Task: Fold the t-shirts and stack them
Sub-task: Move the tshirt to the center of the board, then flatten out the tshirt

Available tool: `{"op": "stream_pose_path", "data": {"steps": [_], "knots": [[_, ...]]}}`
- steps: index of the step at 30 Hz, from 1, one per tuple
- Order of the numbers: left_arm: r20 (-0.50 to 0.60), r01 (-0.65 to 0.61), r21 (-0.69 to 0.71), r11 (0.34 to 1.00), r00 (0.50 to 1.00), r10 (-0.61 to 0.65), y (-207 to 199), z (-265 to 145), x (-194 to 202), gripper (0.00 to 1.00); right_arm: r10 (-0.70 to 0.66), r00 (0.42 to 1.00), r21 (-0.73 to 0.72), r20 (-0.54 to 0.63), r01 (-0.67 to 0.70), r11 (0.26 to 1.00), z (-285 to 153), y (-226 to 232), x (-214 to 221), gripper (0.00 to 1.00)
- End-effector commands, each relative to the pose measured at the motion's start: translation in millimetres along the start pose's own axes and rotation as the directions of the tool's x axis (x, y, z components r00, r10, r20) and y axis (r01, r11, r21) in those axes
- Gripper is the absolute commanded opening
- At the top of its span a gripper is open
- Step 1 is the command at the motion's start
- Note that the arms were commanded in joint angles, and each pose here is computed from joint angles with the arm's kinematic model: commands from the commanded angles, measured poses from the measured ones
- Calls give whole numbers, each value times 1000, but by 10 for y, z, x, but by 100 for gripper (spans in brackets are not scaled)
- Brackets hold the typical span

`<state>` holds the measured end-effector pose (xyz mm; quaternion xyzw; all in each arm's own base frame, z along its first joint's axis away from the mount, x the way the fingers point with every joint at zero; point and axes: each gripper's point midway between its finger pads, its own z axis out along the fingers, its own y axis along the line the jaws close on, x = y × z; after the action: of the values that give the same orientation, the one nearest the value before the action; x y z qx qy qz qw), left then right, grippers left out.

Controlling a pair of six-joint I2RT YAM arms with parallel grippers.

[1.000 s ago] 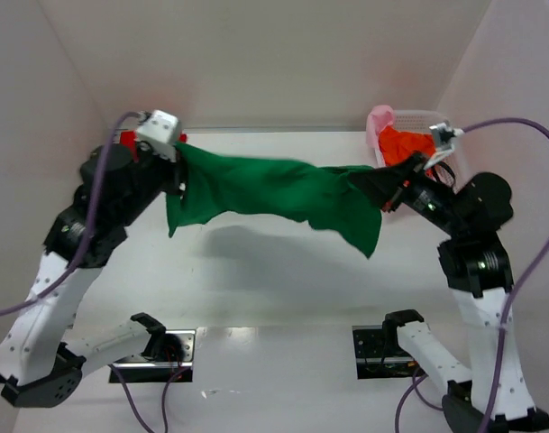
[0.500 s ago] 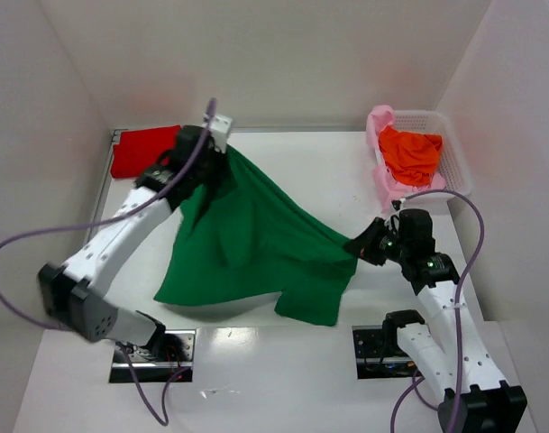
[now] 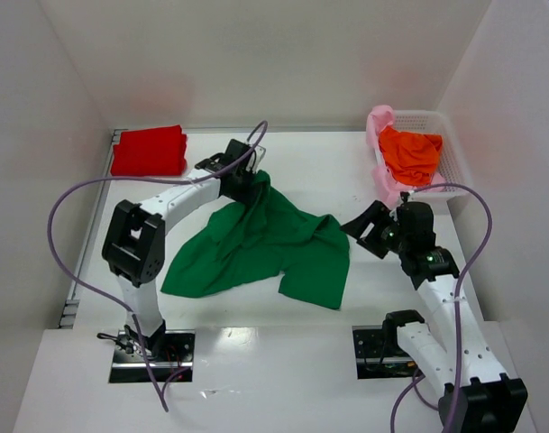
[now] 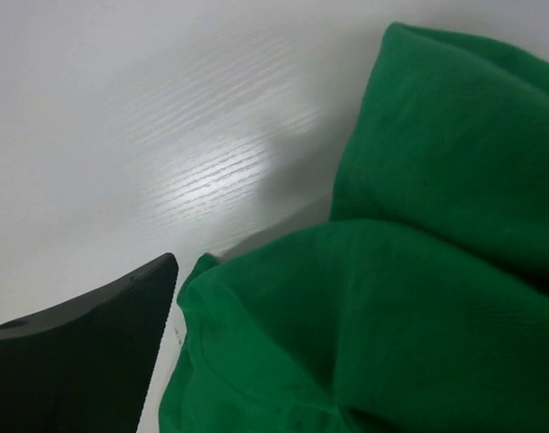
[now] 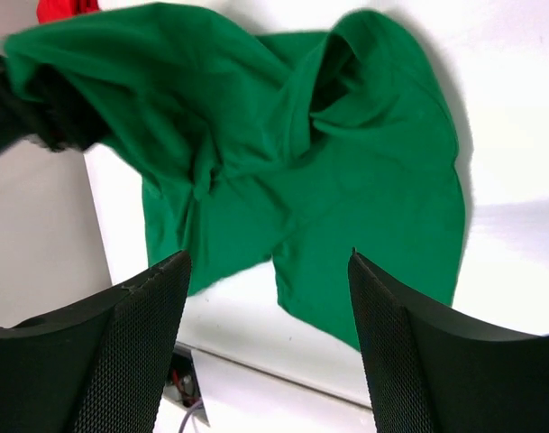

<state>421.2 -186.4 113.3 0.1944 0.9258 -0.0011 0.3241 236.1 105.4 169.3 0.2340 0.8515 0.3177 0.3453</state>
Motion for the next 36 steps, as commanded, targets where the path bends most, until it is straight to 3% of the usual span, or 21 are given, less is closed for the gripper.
{"op": "stream_pose_path", "data": {"steps": [1,6,9,15,19,25,30,36], "knots": [[37,38,-140,989,999,-33,219,57,-171,85,-85,990,-96,109,95,991,-8,393,-418,76],[-7,88,-368,926,995,-97,561,85,-51,92,-142,987,-157,77,152,976,139,694,-421,74],[-49,89,-366,926,992,-115,542,68,94,94,-159,985,-158,67,167,973,221,792,-375,72],[-119,226,-242,944,958,-260,247,-97,606,99,-180,983,-183,39,184,966,386,957,-265,72],[-139,399,-264,878,885,-444,309,-87,1015,99,-194,979,-193,55,201,960,455,1056,-335,72],[-126,403,-124,907,900,-418,67,-293,827,100,-224,973,-192,54,230,954,535,1116,-395,72],[-203,494,4,869,852,-483,-215,-597,1163,100,-221,973,-173,74,230,958,547,1093,-437,72],[-220,572,79,816,809,-546,-344,-962,1327,100,-220,973,-180,67,229,957,615,1132,-459,72]]}}
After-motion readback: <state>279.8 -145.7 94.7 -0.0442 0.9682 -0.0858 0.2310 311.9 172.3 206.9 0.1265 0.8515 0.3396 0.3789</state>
